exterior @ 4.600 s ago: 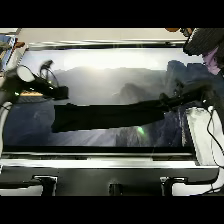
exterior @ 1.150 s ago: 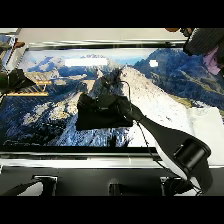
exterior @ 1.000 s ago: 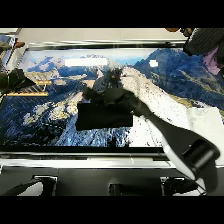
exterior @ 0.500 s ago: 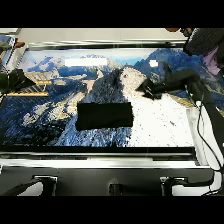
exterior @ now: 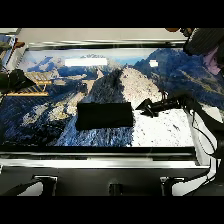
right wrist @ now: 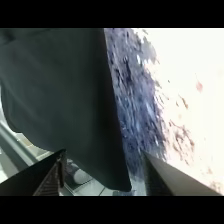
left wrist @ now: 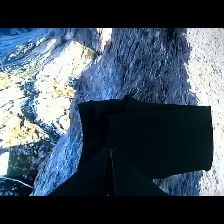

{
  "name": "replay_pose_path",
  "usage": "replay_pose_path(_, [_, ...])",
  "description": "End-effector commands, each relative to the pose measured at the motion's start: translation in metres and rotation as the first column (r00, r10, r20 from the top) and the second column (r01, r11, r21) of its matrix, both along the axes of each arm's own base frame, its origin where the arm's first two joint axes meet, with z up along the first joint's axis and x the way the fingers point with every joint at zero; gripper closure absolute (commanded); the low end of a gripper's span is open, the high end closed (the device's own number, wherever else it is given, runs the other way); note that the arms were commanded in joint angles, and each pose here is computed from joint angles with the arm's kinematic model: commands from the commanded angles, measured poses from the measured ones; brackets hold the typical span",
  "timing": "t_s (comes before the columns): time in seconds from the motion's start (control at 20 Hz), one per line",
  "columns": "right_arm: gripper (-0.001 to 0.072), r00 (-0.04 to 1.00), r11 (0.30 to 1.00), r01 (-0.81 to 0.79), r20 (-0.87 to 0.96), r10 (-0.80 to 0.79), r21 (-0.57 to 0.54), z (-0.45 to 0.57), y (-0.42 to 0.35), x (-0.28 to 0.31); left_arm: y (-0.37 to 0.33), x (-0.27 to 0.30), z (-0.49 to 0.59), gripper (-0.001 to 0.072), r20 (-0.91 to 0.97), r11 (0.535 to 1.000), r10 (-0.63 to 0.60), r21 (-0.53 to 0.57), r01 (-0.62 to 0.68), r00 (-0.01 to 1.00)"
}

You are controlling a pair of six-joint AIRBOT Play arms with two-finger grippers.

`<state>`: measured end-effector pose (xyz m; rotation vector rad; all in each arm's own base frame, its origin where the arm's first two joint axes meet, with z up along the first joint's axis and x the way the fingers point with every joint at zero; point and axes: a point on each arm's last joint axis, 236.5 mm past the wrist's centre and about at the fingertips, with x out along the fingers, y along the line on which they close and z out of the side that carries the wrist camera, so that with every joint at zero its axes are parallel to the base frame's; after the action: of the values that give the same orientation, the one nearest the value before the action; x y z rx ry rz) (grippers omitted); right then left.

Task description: Fold the clothes and pants, and hang the long-sleeved shirts on hangers.

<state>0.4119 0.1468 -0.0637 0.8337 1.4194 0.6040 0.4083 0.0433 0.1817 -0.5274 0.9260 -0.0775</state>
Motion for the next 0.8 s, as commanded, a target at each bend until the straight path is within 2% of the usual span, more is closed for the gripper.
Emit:
replay_pose_path(0.0, [0.0199,1.000,0.999,0.008,0.003,-0.008,0.043,-0.008,0.005,0.002,0.001,0.001,-0.002,0.0688,-0.003,1.000,0.000,0.000,0.000,1.000])
replay_pose_path(0.4, [0.0204,0.999,0.999,-0.045,-0.030,0.045,0.010,-0.036,0.050,-0.007,0.003,0.005,-0.013,0.0687,-0.029,1.000,0.000,-0.012,0.000,1.000])
replay_pose_path(0.5, [0.0346,0.999,0.999,-0.041,-0.016,0.041,-0.006,-0.041,0.058,-0.004,0.003,0.006,-0.014,0.0687,-0.031,1.000,0.000,-0.012,0.000,1.000])
replay_pose_path(0.55, [0.0486,0.999,0.999,-0.035,-0.006,0.035,-0.003,-0.038,0.059,-0.001,0.003,0.006,-0.014,0.0687,-0.031,1.000,-0.001,-0.012,0.000,1.000])
replay_pose_path(0.7, [0.0682,0.998,1.000,-0.021,0.055,0.020,0.023,-0.016,0.064,0.018,0.003,0.006,-0.014,0.0687,-0.031,1.000,-0.001,-0.011,0.001,1.000])
replay_pose_path(0.75, [0.0682,0.996,0.999,-0.015,0.087,0.012,0.030,-0.003,0.065,0.028,0.003,0.006,-0.014,0.0687,-0.031,1.000,-0.001,-0.011,0.001,1.000])
